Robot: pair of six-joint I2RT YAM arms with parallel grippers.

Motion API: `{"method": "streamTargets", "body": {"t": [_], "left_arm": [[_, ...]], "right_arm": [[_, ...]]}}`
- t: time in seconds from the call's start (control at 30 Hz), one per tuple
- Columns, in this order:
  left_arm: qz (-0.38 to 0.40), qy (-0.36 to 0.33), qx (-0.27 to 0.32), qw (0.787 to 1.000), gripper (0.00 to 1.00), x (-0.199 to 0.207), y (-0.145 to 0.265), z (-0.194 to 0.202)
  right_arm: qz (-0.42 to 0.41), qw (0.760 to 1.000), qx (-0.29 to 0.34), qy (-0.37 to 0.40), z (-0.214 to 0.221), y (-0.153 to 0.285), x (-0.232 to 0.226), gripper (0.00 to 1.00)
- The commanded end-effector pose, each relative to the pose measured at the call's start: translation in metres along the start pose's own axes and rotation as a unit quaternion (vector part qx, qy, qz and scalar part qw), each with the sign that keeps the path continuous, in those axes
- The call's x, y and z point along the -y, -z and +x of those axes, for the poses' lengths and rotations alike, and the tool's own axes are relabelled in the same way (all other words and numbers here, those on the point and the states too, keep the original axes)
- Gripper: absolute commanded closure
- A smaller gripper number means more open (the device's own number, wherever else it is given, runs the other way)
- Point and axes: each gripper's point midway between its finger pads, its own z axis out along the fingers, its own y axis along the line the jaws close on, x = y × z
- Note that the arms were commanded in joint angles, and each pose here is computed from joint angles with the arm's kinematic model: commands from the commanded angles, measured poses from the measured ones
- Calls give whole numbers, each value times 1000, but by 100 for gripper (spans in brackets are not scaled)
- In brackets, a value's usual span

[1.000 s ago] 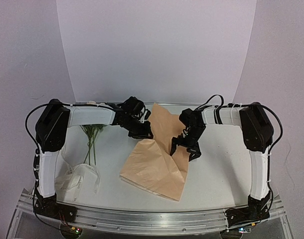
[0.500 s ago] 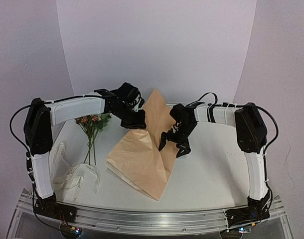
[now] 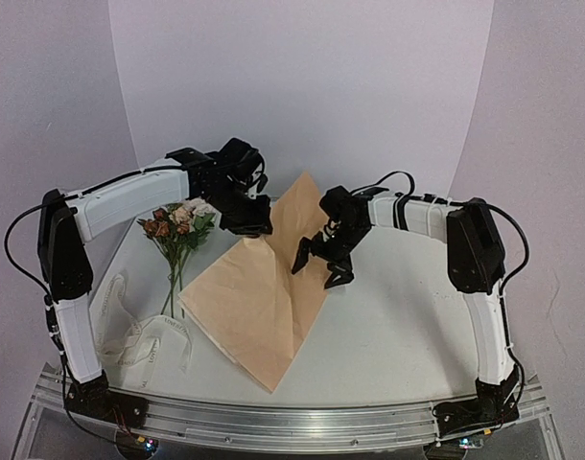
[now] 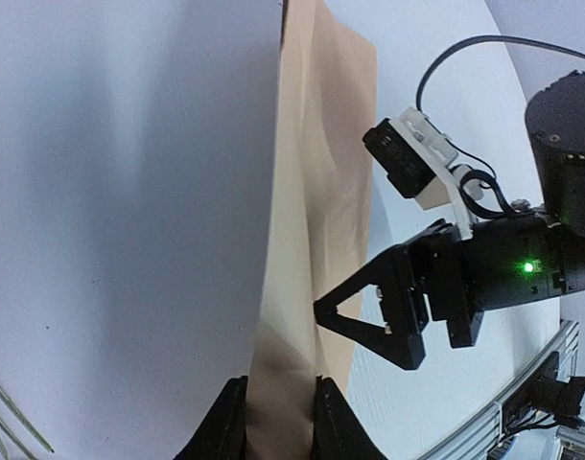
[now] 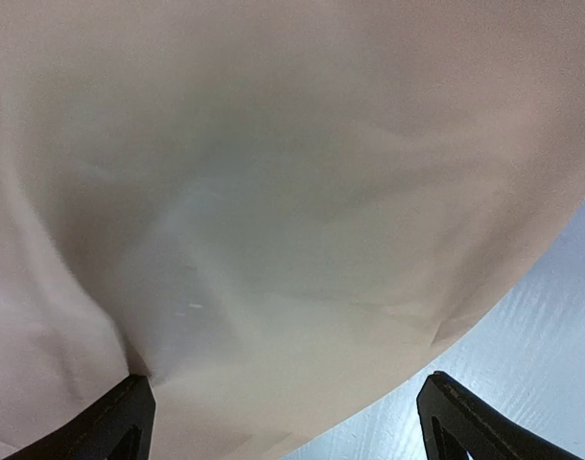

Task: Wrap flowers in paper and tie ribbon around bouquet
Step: Place the folded wrapping paper at the center of the board.

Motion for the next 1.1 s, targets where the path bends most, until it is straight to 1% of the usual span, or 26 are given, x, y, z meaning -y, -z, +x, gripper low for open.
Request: {"method": "streamTargets", "body": {"t": [0.0,0.1,0.23,0.3,0.33,0.37,0.4,0.43,0.47,0.53,0.67,0.73,0.8,0.9,1.07], "left_arm": [[36,1,19,999,71,9,8,0],[51,2,1,999,65,8,-9,13],[67,6,-9,998,62,6,-18,26],[50,12,-10,999,60,-3,-18,31],[18,17,-1,1000,57,-16,-15,31],[-23,32,13,999,51,-37,-10,30],[-45,55,22,997,48,-61,-2,32],[-48,80,26,995,46,-81,4,37],[-29,102,23,994,44,-91,8,45],[5,117,24,993,42,-101,11,64],[78,108,-6,991,40,-76,2,112],[110,95,-19,989,39,-55,-4,133],[126,104,-32,986,38,-45,-12,147],[153,126,-44,979,38,-35,-26,160],[174,133,-50,974,36,-17,-54,158]], "right_arm": [[-21,1000,-1,5,-14,-12,-15,2],[-20,1000,-3,7,-17,-18,-15,2],[-18,1000,-8,8,-17,-24,-12,2],[-18,1000,-7,8,-18,-25,-11,2],[-17,1000,-6,9,-17,-22,-12,2],[-11,1000,-2,13,-16,-18,-10,2],[2,1000,0,17,-12,-10,-7,2],[17,1000,2,22,-8,-2,-3,2],[30,999,3,25,-4,5,0,2],[45,999,6,29,8,17,4,2],[126,990,16,65,50,39,33,2],[154,986,16,65,71,47,54,2],[173,983,23,60,87,50,78,2],[185,981,27,49,110,48,108,2],[175,984,34,28,133,39,136,2]]}}
